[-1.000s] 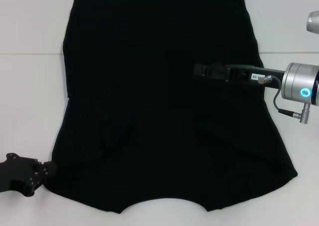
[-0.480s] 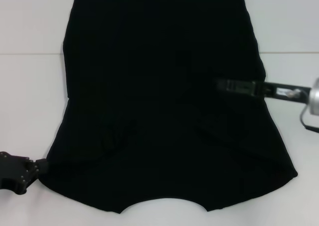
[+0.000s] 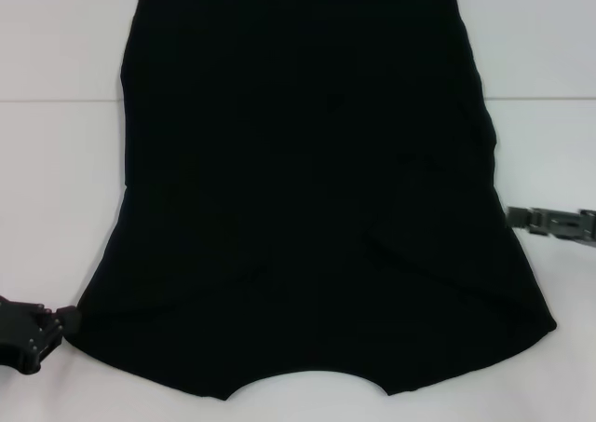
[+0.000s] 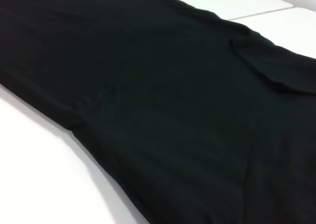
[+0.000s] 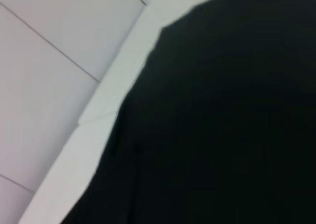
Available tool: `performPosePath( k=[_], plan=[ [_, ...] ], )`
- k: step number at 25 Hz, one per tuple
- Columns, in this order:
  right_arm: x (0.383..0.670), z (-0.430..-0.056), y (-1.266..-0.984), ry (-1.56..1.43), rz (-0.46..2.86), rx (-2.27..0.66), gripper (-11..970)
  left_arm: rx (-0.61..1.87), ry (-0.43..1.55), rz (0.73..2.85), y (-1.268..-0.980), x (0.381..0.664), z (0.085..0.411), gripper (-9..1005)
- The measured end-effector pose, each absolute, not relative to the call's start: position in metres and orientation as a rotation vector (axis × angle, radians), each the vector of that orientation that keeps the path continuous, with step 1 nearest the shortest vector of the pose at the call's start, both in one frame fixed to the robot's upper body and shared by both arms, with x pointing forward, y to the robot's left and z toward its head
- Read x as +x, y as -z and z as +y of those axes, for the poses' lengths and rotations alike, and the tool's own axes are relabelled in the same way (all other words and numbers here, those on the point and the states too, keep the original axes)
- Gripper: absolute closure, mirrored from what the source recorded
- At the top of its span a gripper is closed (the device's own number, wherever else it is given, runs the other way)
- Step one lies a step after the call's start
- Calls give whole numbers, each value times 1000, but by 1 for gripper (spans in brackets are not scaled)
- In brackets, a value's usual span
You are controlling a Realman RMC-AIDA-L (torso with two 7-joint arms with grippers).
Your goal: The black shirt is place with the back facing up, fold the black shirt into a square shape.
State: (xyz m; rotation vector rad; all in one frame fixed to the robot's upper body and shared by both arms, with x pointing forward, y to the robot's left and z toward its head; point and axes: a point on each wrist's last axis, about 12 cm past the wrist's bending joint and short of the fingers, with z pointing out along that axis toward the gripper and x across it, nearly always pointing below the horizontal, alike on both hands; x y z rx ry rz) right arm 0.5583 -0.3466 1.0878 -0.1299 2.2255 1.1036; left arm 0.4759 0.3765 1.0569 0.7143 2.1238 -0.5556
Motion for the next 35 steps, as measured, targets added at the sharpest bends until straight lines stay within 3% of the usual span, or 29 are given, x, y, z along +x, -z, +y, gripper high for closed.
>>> performPosePath(
  k=[8,35],
  plan=[
    [542,-375,-1086,-1065,2383,-97,136,713,558,2120,-1056,474,376,989],
    [542,-348,-1072,-1077,2562,-212,136,713,551,2111,-1056,476,375,990]
  ],
)
